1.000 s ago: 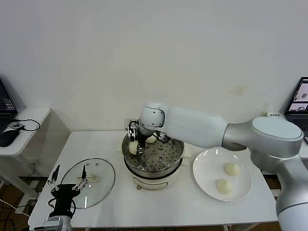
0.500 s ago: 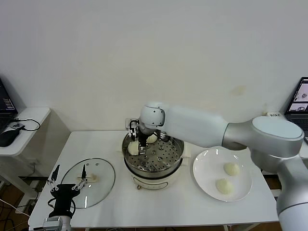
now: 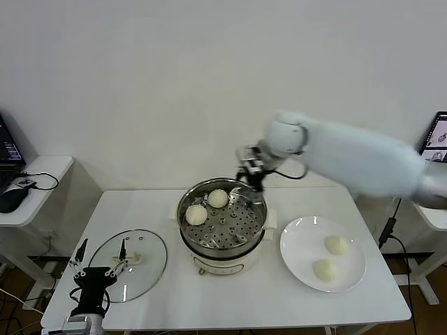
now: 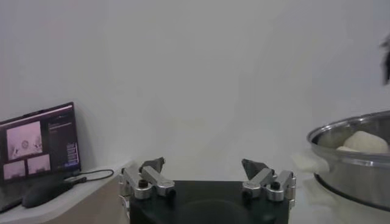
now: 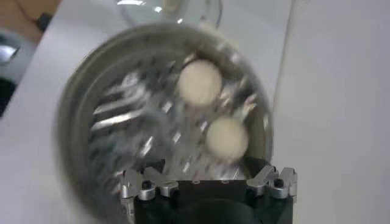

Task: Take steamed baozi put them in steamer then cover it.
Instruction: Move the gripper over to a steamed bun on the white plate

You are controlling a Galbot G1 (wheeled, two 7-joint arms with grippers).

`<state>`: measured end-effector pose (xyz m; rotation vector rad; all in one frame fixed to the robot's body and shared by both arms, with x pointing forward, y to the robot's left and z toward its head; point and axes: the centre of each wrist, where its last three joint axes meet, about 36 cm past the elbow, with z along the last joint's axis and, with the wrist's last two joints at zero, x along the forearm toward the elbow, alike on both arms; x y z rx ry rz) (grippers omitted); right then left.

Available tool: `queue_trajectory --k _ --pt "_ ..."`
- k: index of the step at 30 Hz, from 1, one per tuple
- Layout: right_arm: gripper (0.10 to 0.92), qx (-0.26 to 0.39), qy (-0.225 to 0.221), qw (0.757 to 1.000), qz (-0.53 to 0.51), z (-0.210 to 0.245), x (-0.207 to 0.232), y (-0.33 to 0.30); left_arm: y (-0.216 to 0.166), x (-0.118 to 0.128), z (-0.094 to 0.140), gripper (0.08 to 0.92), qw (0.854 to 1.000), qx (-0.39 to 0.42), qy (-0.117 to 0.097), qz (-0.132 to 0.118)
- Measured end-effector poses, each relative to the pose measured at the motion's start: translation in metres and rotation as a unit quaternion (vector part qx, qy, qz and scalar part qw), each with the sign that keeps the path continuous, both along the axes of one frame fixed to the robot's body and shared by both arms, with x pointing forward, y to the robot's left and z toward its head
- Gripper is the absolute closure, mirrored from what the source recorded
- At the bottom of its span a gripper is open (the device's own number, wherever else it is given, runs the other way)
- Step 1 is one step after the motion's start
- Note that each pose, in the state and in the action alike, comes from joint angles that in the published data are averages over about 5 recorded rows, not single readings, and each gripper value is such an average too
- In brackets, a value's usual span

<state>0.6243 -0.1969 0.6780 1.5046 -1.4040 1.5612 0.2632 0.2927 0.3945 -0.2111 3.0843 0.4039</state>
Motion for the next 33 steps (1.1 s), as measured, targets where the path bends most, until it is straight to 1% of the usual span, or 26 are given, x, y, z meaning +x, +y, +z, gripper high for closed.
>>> queue_trajectory --k 7,14,23,33 --pt "0.199 -0.024 0.005 1.000 -0.019 -0.026 -0.032 -0.087 -0.006 -0.001 -0.001 0.177 1.000 -0.001 0.005 -0.006" --pt "0.200 -0.048 0.016 0.998 -0.049 -0.072 -0.064 -0.146 -0.007 -0.003 -0.002 0.177 1.000 0.001 0.010 -0.007" --pt "0.199 -0.073 0.033 0.995 -0.066 -0.128 -0.090 -0.174 -0.006 -0.006 -0.003 0.177 1.000 0.004 0.014 -0.004" --pt "0.199 -0.079 0.044 0.993 -0.080 -0.171 -0.096 -0.179 -0.004 -0.008 -0.005 0.177 1.000 0.004 0.017 0.002"
